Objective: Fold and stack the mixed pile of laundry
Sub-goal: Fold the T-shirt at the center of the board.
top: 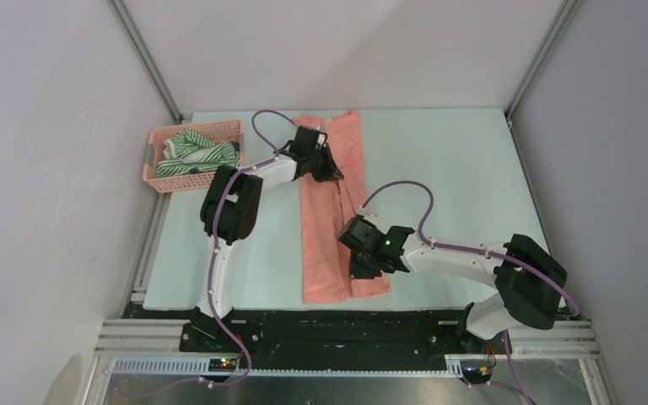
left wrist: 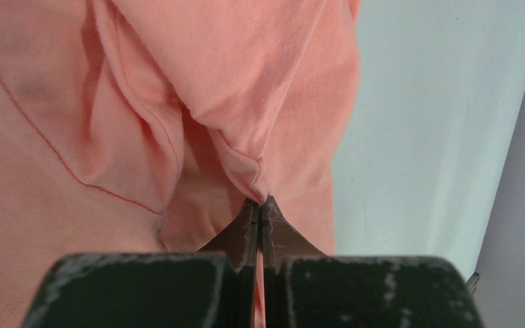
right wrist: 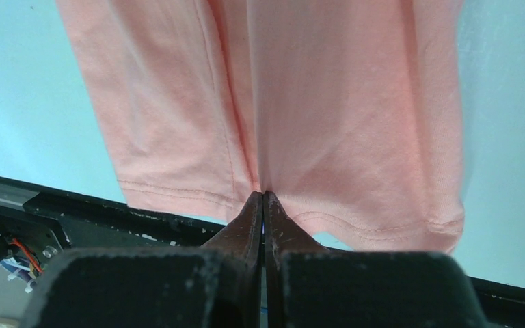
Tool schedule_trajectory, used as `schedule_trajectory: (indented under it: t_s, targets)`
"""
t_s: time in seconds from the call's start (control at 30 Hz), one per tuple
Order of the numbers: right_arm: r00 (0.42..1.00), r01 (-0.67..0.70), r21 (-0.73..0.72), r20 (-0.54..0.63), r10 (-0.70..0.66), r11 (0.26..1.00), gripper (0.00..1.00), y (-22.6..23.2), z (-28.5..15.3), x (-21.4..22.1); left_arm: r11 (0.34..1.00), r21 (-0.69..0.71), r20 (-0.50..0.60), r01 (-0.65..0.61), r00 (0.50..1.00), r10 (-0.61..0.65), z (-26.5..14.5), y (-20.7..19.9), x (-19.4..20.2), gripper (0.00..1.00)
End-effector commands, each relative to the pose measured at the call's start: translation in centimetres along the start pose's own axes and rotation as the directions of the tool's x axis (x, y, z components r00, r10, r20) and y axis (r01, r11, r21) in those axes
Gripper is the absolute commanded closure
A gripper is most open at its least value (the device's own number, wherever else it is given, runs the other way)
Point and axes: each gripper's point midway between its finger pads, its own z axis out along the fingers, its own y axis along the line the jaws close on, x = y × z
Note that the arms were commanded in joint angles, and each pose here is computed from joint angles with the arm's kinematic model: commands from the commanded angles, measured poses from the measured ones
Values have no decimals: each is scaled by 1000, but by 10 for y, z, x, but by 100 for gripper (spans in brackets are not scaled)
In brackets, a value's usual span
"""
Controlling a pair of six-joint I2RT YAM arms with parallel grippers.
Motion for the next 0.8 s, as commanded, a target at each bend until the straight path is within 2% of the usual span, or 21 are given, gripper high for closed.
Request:
schedule_trajectory:
  t_s: [0.0,0.23,0.37,0.67,0.77]
  targets:
    - [998,-4,-57,69,8,998,100,17,-20,-13,998,47,78,-35,996,32,-17,-21,-35,100]
    - [998,-6,-73,55,10,997,100,24,-15,-7,999,32,81,-41,996,39,-23,-16,-39,100]
    - [998,-22,-78,55,26,997,100,27,-10,-7,998,32,77,-45,996,42,-24,-14,-40,89]
    - [994,-93,-73,50,96,993,100,30,-1,-10,999,32,40,-37,999,36,-13,-5,-32,76]
    - [998,-56,-99,17,58,993,91,31,-4,-12,997,49,47,-52,998,49,-22,-13,-35,64]
